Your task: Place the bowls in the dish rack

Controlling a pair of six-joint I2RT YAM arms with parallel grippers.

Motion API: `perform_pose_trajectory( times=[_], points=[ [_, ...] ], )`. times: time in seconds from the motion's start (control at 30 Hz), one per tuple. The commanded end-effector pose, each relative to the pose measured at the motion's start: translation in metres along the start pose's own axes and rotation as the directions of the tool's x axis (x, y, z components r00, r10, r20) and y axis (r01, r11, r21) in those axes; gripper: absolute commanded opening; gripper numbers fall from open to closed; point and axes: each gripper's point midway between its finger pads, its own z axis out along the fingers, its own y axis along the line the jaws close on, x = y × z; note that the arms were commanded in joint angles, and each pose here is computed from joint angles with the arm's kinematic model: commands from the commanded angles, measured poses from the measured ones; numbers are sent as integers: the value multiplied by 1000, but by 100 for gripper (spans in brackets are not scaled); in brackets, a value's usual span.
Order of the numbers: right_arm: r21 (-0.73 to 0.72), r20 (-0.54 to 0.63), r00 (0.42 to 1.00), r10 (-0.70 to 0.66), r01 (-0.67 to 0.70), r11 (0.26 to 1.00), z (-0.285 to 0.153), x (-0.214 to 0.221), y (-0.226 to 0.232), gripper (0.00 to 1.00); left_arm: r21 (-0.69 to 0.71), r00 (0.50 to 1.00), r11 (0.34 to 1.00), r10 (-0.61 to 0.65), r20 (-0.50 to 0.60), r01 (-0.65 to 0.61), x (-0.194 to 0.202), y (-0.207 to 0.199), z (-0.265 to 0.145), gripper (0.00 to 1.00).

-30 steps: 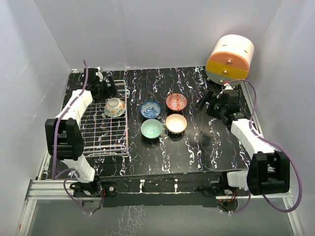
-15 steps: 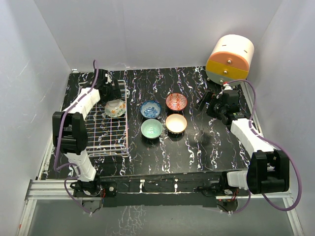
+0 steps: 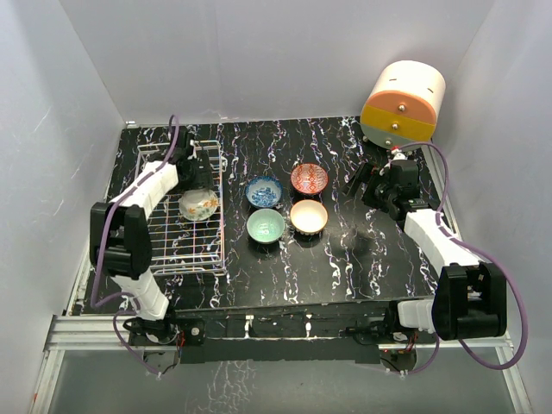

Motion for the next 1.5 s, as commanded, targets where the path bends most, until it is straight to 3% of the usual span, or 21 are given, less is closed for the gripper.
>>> perform_pose_trajectory(
  times=[0.0,0.37,0.9,1.47],
  points=[
    [-43,62,998,-18,20,999,-3,-15,9,98,-2,1000,1000,12,3,-12,25,7,-42,84],
    [-62,52,999,-7,10,998,-7,-9,11,98,22,998,998,-54,-37,55,93,20,-67,84],
    [-73,50,999,0,4,997,-10,-6,13,98,168,992,978,-122,-23,124,117,3,-86,84],
    [-71,51,999,2,2,998,-10,-6,12,98,185,987,971,-138,-79,151,149,4,-103,84]
  ],
)
